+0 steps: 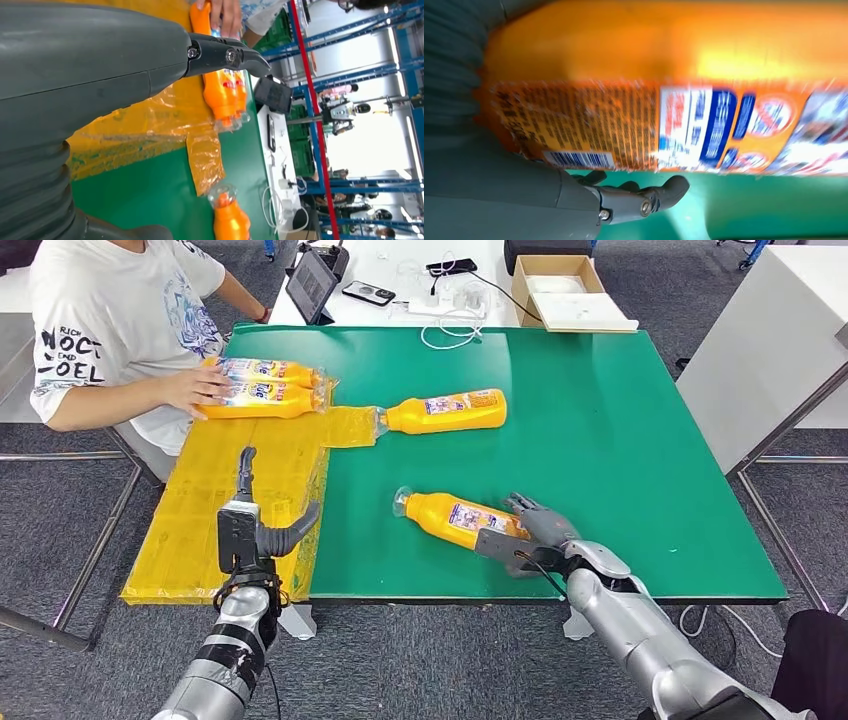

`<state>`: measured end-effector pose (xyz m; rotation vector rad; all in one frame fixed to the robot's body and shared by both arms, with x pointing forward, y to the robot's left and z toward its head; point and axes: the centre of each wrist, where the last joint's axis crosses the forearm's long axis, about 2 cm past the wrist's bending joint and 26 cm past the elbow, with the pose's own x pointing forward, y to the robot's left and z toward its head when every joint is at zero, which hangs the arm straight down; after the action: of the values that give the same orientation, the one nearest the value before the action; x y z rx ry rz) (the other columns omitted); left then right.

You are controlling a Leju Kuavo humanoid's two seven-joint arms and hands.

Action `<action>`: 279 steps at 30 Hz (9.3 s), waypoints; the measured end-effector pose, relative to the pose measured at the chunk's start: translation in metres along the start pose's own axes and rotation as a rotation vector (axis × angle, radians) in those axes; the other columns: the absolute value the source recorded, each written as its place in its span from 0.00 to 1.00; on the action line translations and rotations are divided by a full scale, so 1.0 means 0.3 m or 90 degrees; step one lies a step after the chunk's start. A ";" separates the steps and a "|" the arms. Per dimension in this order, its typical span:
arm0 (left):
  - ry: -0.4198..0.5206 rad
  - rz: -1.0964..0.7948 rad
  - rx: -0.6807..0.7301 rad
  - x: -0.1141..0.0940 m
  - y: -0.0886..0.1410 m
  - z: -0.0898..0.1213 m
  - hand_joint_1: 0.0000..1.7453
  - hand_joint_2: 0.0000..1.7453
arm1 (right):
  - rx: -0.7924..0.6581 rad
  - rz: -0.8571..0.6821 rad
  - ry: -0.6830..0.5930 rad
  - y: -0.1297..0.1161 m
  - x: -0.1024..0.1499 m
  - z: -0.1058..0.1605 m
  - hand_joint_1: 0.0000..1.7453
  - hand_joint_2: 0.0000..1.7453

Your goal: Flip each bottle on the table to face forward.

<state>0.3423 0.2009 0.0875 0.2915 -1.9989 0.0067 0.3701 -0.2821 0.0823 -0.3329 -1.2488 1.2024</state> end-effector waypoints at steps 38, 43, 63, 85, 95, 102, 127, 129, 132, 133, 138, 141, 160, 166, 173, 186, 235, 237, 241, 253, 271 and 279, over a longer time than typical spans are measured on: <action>0.104 0.329 -0.107 0.117 -0.146 0.061 0.00 1.00 | -0.942 -0.238 -0.237 0.014 0.220 0.299 1.00 1.00; 0.116 0.385 -0.139 0.128 -0.160 0.064 0.00 1.00 | -0.916 -0.224 -0.251 0.020 0.221 0.300 1.00 1.00; 0.092 0.597 -0.331 0.210 -0.230 0.090 0.00 1.00 | -0.500 -0.201 -0.344 0.335 0.342 0.142 1.00 1.00; 0.134 0.538 -0.402 0.196 -0.270 0.102 0.00 1.00 | -0.383 -0.199 -0.363 0.394 0.449 0.046 1.00 1.00; 0.156 0.581 -0.389 0.177 -0.269 0.133 0.19 1.00 | -0.336 -0.186 -0.360 0.411 0.462 0.018 1.00 1.00; 0.168 0.616 -0.379 0.166 -0.261 0.151 0.33 1.00 | -0.312 -0.181 -0.351 0.422 0.460 0.009 1.00 1.00; 0.182 0.629 -0.331 0.149 -0.242 0.173 1.00 1.00 | -0.286 -0.177 -0.342 0.441 0.464 0.003 0.00 0.25; 0.174 0.617 -0.329 0.153 -0.244 0.169 1.00 1.00 | -0.285 -0.184 -0.336 0.447 0.462 0.005 0.00 0.00; 0.148 0.561 -0.312 0.160 -0.244 0.159 1.00 1.00 | -0.283 -0.209 -0.329 0.455 0.462 0.012 0.00 0.00; 0.133 0.532 -0.300 0.163 -0.244 0.152 1.00 1.00 | -0.283 -0.219 -0.329 0.456 0.463 0.016 0.00 0.00; 0.043 0.364 -0.214 0.181 -0.226 0.088 1.00 1.00 | -0.309 -0.253 -0.348 0.430 0.482 0.031 0.00 0.00; -0.014 0.272 -0.131 0.186 -0.193 0.024 1.00 1.00 | -0.328 -0.263 -0.367 0.402 0.500 0.039 0.00 0.00; -0.176 -0.115 0.065 0.163 -0.037 -0.165 1.00 1.00 | -0.440 -0.297 -0.462 0.293 0.572 0.057 0.00 0.00; -0.177 -0.299 0.009 0.098 0.007 -0.200 1.00 1.00 | -0.520 -0.321 -0.483 0.262 0.593 0.085 0.00 0.00; -0.098 -0.544 -0.100 0.018 0.074 -0.215 1.00 1.00 | -0.539 -0.350 -0.486 0.247 0.603 0.097 0.00 0.00; 0.096 -0.715 -0.253 -0.120 0.190 -0.162 1.00 1.00 | -0.527 -0.383 -0.480 0.248 0.604 0.095 0.00 0.00; 0.270 -0.292 -0.506 -0.097 0.187 -0.263 0.00 0.00 | -0.449 -0.399 -0.434 0.284 0.556 0.051 0.00 0.00; 0.267 -0.192 -0.530 -0.097 0.190 -0.264 0.00 0.00 | -0.447 -0.399 -0.431 0.287 0.548 0.046 0.00 0.00; 0.256 -0.072 -0.547 -0.102 0.196 -0.256 0.00 0.00 | -0.441 -0.401 -0.427 0.295 0.533 0.037 0.00 0.00; 0.100 -0.051 -0.232 -0.100 0.158 -0.212 0.00 0.50 | -0.422 -0.381 -0.393 0.315 0.516 0.034 0.00 0.50; -0.118 -0.195 0.134 0.045 0.136 -0.145 0.00 1.00 | -0.250 -0.160 -0.213 0.179 0.314 0.002 0.00 1.00; -0.136 -0.223 0.111 0.041 0.129 -0.077 0.00 1.00 | -0.140 -0.106 -0.138 0.131 0.167 0.038 0.00 1.00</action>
<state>0.3497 0.2391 0.1135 0.7805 -2.1362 -0.0755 0.3330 -0.2292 0.0836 -0.2580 -1.5711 0.9782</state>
